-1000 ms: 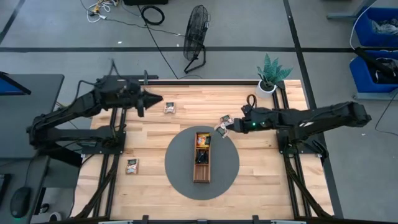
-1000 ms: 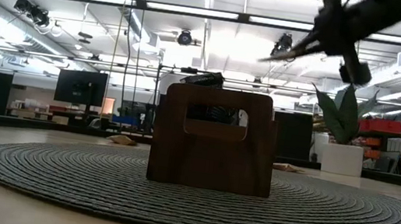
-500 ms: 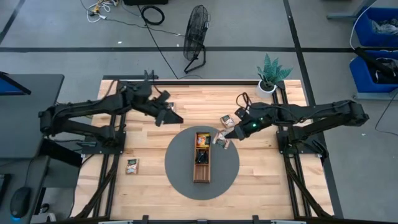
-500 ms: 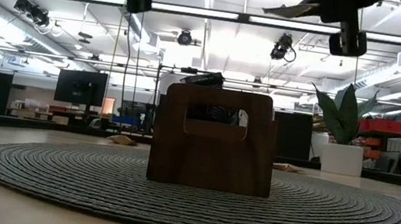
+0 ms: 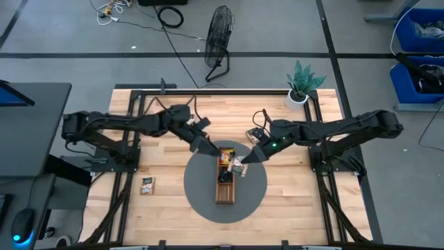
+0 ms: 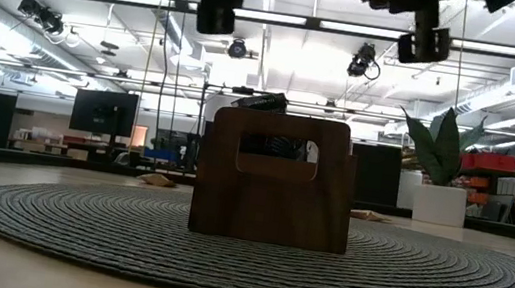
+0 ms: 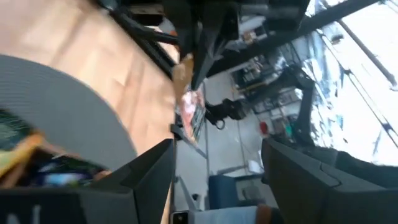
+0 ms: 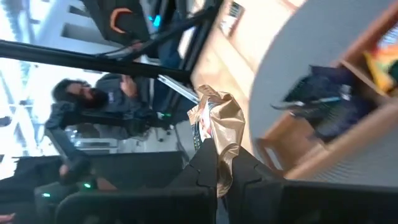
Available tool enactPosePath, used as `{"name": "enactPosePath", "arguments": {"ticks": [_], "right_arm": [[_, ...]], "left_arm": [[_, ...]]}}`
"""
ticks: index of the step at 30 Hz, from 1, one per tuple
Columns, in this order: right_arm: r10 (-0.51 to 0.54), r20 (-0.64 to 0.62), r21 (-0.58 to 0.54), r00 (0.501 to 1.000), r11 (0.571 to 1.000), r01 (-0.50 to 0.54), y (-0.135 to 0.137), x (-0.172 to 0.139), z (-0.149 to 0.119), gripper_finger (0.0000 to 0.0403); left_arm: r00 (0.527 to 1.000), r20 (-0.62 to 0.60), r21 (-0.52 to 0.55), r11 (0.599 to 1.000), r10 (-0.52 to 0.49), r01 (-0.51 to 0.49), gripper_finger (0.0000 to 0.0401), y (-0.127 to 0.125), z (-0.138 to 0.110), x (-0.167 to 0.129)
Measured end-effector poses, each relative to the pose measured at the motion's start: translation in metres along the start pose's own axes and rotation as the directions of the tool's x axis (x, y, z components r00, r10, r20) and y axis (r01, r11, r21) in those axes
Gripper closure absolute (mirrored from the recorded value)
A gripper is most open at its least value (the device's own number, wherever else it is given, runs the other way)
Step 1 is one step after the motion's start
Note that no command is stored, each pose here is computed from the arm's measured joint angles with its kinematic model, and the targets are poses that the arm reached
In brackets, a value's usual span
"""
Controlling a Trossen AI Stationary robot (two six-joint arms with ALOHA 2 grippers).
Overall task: Pick & Place Tea
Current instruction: Put the brown tea bag into the bottom section of the wooden organizer
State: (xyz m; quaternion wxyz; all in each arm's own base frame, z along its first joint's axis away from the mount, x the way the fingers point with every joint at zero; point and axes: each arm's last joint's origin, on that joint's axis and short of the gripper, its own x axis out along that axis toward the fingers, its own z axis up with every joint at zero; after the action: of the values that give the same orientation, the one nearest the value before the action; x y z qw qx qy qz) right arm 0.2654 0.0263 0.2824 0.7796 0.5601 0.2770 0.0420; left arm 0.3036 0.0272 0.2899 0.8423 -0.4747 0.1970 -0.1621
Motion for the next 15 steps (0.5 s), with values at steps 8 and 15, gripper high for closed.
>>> {"name": "enactPosePath", "arguments": {"ticks": [8, 15], "right_arm": [[0.036, -0.026, 0.013, 0.999, 0.999, -0.035, -0.002, 0.014, 0.002, 0.0401], [0.062, -0.009, -0.011, 0.998, 0.998, -0.062, -0.001, 0.017, 0.005, 0.0401]], "left_arm": [[0.996, 0.031, -0.017, 0.997, -0.080, 0.081, 0.0157, 0.002, 0.002, 0.015], [0.998, 0.009, -0.044, 0.997, -0.057, 0.057, 0.0158, 0.010, 0.001, 0.025]]}}
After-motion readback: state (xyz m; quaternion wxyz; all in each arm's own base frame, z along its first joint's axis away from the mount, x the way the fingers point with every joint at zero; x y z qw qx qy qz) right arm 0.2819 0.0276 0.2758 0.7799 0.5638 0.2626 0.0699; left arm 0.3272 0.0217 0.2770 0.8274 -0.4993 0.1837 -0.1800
